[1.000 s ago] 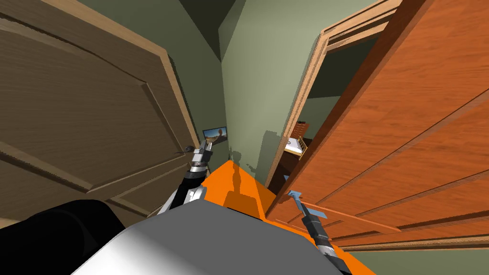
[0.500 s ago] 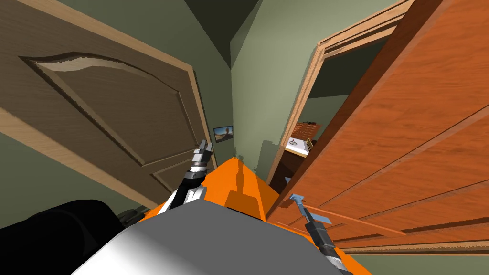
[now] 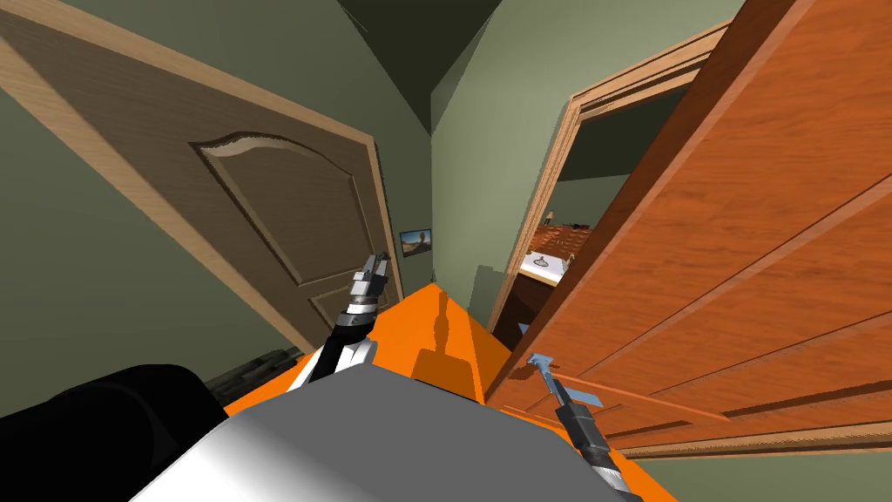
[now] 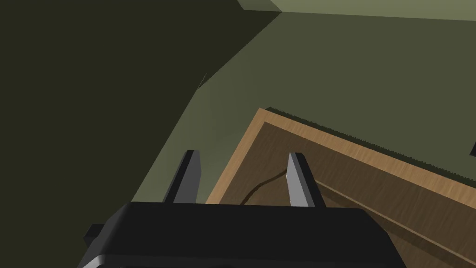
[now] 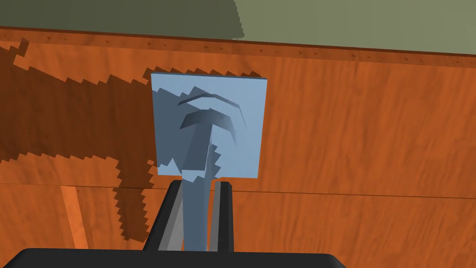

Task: Pull the door open

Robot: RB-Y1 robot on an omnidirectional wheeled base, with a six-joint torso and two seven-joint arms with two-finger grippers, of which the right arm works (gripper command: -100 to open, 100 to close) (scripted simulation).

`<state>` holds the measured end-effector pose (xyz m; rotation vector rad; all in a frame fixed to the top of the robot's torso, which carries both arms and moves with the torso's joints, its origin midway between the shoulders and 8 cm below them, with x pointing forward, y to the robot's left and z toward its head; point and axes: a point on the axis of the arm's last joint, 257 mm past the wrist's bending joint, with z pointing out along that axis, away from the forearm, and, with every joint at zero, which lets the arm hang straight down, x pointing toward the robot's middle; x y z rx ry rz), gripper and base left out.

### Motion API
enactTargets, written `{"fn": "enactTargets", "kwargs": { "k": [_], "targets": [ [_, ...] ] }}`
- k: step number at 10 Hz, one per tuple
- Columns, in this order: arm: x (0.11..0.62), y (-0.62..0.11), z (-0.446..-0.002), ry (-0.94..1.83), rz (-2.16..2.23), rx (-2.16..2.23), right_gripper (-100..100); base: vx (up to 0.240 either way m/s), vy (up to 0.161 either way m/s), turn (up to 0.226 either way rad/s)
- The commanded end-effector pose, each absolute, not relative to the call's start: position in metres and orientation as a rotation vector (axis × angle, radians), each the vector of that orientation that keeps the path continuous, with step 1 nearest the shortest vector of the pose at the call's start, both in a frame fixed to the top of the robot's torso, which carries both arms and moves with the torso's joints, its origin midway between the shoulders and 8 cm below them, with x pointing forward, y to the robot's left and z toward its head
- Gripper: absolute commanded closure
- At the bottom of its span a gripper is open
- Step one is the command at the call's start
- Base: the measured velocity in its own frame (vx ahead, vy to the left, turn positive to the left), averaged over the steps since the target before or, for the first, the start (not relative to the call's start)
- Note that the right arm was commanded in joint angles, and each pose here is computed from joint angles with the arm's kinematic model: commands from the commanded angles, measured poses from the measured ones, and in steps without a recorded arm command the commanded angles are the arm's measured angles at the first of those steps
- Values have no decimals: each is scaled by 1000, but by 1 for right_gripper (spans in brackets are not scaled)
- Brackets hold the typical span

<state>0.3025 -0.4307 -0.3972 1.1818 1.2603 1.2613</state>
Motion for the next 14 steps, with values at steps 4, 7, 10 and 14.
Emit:
{"fn": "enactTargets", "kwargs": {
  "k": [4, 7, 10, 14],
  "targets": [
    [332, -425, -398, 1249, 1246, 1185, 100, -222, -66, 129],
    [353, -421, -398, 1240, 1236, 1187, 100, -207, -83, 150],
    [372, -416, -397, 1232, 1229, 1191, 100, -157, -55, 113],
    [395, -409, -396, 1224, 1222, 1196, 100, -206, -84, 132]
  ]
}}
